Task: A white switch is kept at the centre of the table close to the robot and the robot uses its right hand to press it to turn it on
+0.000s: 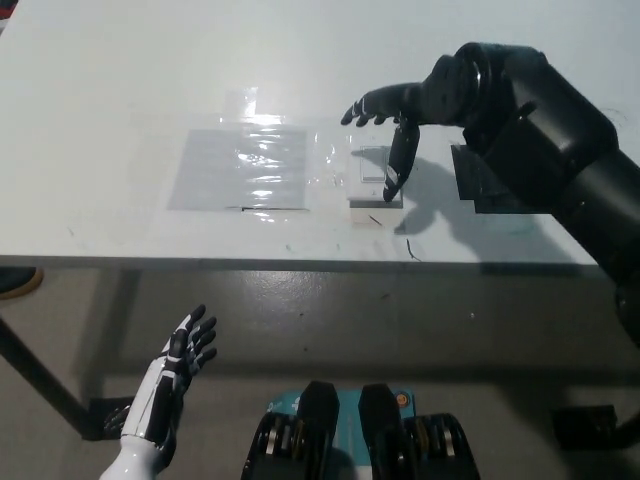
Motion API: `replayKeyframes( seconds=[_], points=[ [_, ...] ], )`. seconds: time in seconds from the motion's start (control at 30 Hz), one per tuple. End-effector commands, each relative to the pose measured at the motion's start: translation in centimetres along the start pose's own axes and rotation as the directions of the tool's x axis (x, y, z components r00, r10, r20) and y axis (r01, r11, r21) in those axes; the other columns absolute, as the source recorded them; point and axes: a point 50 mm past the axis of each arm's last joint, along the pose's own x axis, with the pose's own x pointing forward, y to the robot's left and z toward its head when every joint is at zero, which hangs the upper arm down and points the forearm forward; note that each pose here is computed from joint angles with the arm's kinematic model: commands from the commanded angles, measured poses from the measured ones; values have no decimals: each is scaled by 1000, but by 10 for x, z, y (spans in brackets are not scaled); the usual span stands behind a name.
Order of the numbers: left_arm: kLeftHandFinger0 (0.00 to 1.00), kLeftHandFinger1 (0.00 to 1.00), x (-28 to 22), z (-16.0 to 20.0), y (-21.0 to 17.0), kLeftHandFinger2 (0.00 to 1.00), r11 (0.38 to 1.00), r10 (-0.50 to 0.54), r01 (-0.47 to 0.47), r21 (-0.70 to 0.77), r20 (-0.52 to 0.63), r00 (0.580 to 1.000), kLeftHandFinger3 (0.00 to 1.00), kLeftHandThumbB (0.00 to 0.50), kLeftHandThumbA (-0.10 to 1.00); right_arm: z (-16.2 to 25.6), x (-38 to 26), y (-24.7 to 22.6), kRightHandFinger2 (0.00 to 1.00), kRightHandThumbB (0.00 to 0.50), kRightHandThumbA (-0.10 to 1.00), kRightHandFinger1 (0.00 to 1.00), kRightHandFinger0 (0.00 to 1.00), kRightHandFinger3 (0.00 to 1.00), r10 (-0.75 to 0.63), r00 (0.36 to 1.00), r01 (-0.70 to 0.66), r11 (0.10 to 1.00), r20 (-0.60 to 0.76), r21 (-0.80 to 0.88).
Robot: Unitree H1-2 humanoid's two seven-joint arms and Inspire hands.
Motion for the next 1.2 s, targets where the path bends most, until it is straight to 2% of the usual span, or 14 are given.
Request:
replayKeyframes(
  seconds=[0.0, 0.1, 0.27, 0.4, 0.57, 0.87, 1.17],
  points=[
    [1000, 1000, 3, 7, -1, 1000, 1000, -13, 13, 16, 27, 1000, 1000, 87, 1000, 13, -8, -17, 1000, 335, 1000, 1000, 1000, 1000, -63, 998, 65, 994, 20, -93],
    [1000, 1000, 2, 8, 0, 1000, 1000, -12, 12, 12, 30, 999, 1000, 92, 1000, 12, -4, -13, 1000, 322, 1000, 1000, 1000, 1000, -54, 998, 57, 993, 24, -100],
    [1000, 1000, 0, 7, 1, 1000, 1000, -17, 17, 4, 36, 999, 1000, 28, 1000, 7, 0, -6, 1000, 322, 1000, 1000, 1000, 1000, -22, 1000, 24, 994, 13, -109],
    [1000, 1000, 0, 6, 0, 1000, 1000, -12, 12, -2, 31, 999, 1000, 39, 1000, 4, 2, -2, 1000, 329, 1000, 1000, 1000, 1000, -11, 1000, 13, 996, 23, -92],
    [1000, 1000, 0, 8, -1, 1000, 1000, -11, 11, -5, 34, 999, 1000, 15, 1000, 4, 3, 3, 1000, 333, 1000, 1000, 1000, 1000, -3, 1000, 5, 997, 25, -73],
    [1000, 1000, 3, 7, 0, 1000, 1000, -8, 8, 3, 35, 999, 1000, 1, 1000, 2, 9, 14, 1000, 330, 1000, 1000, 1000, 1000, 16, 1000, -15, 999, 26, -46],
    [1000, 1000, 1, 6, 0, 1000, 1000, -11, 11, 0, 36, 999, 1000, 4, 1000, 3, 12, 22, 1000, 309, 1000, 1000, 1000, 1000, 35, 999, -33, 997, 38, -65]
  ],
)
